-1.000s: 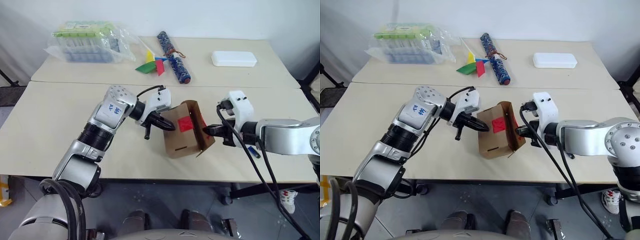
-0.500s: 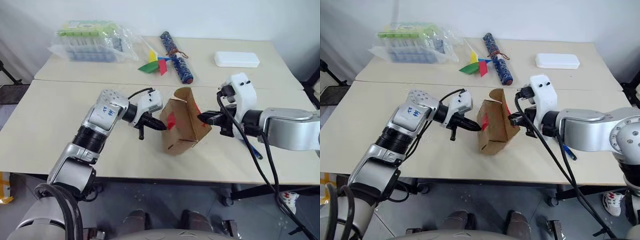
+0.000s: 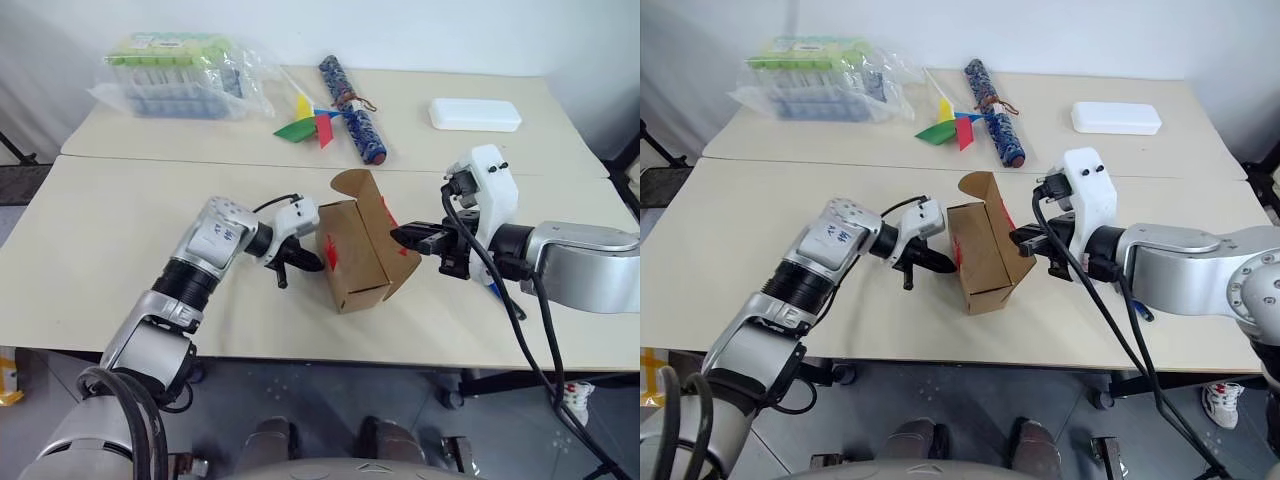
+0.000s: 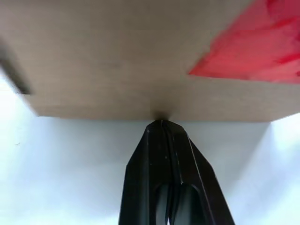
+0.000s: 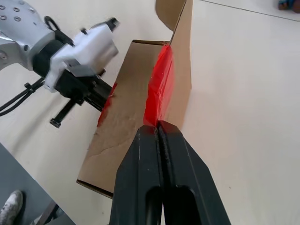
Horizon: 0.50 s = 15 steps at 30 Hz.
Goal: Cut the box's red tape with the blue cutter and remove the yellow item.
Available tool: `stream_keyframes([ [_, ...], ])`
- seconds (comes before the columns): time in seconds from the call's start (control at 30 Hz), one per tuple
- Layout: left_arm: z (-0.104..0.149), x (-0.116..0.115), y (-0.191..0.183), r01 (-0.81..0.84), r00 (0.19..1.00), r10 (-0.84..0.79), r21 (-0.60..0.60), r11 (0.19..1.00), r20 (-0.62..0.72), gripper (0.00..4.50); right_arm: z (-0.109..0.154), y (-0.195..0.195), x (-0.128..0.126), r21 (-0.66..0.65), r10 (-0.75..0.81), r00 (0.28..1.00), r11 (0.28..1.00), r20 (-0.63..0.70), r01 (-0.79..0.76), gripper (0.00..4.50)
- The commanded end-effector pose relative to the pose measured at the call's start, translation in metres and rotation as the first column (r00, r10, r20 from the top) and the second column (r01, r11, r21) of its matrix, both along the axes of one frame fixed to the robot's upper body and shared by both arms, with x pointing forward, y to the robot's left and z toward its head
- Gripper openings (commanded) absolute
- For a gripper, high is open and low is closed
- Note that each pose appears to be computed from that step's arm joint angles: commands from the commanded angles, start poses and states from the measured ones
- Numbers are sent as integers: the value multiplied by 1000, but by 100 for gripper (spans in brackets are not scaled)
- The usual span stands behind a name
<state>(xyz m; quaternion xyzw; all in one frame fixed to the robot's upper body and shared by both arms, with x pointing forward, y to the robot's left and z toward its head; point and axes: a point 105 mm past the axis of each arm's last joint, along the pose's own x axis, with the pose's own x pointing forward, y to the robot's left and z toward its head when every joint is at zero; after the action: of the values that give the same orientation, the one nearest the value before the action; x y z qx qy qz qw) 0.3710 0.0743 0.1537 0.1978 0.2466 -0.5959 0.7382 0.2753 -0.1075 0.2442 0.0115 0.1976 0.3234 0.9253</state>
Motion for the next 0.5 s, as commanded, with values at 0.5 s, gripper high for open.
stream_keyframes([
  [0.5, 98, -23, 1, 182, 969, -123, -281, 942, 214, 0, -3, 6, -3, 4, 19, 1000, 1000, -19, -19, 2],
])
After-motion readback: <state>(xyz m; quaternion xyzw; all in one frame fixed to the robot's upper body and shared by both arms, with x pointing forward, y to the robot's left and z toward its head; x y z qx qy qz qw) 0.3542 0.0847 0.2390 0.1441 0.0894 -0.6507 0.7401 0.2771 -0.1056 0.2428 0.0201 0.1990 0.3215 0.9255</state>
